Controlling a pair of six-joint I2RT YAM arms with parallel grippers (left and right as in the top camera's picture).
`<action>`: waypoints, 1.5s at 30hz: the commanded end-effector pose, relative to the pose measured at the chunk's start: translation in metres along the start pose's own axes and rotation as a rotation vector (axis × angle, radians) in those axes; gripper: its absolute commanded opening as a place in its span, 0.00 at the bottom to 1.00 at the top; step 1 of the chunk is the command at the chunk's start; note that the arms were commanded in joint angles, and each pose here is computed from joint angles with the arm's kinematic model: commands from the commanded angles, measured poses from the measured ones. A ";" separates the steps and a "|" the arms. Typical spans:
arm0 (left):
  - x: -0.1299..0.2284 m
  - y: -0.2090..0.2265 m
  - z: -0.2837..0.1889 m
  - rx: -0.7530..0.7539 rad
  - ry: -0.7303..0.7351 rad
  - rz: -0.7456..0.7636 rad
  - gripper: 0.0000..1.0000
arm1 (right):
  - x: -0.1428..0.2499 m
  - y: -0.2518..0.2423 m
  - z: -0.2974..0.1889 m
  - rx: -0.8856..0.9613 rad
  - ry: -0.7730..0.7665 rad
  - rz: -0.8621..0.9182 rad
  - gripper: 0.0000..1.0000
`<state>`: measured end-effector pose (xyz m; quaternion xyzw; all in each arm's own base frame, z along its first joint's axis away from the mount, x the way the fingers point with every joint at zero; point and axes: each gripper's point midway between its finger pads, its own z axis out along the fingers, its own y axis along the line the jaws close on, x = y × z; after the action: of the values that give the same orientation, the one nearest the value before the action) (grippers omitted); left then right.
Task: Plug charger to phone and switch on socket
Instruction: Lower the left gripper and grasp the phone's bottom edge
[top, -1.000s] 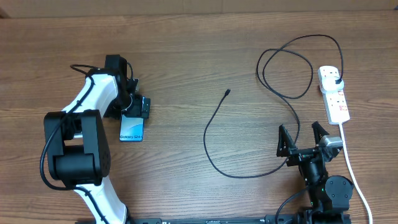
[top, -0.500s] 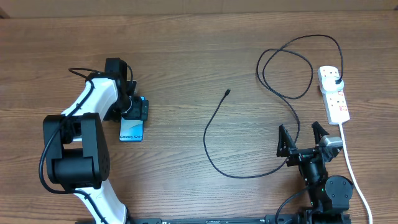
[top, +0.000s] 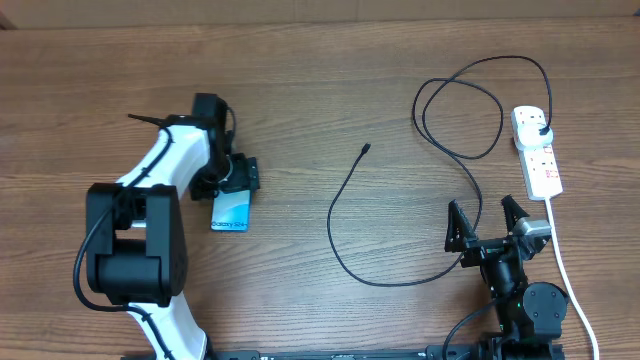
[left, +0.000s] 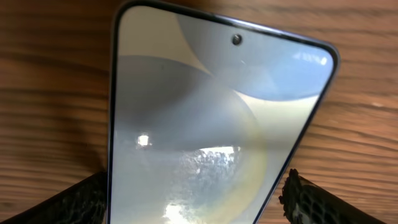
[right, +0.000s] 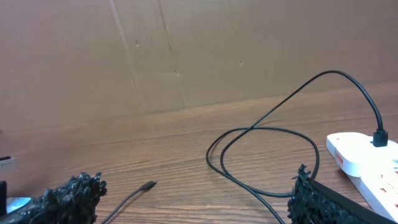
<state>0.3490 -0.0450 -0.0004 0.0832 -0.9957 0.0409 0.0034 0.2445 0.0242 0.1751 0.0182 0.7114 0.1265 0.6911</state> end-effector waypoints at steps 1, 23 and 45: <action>0.045 -0.033 0.033 0.096 0.175 -0.059 0.92 | 0.002 -0.001 0.000 0.004 -0.005 -0.002 1.00; 0.037 -0.018 0.037 -0.023 0.120 0.493 0.92 | 0.002 -0.001 0.000 0.004 -0.005 -0.002 1.00; 0.037 -0.013 0.036 -0.078 0.109 -0.065 0.80 | 0.002 -0.001 0.000 0.004 -0.005 -0.002 1.00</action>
<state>0.3426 -0.0632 -0.0032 0.0242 -0.9997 -0.0055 -0.0028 0.2445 0.0243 0.1752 0.0182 0.7113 0.1267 0.6912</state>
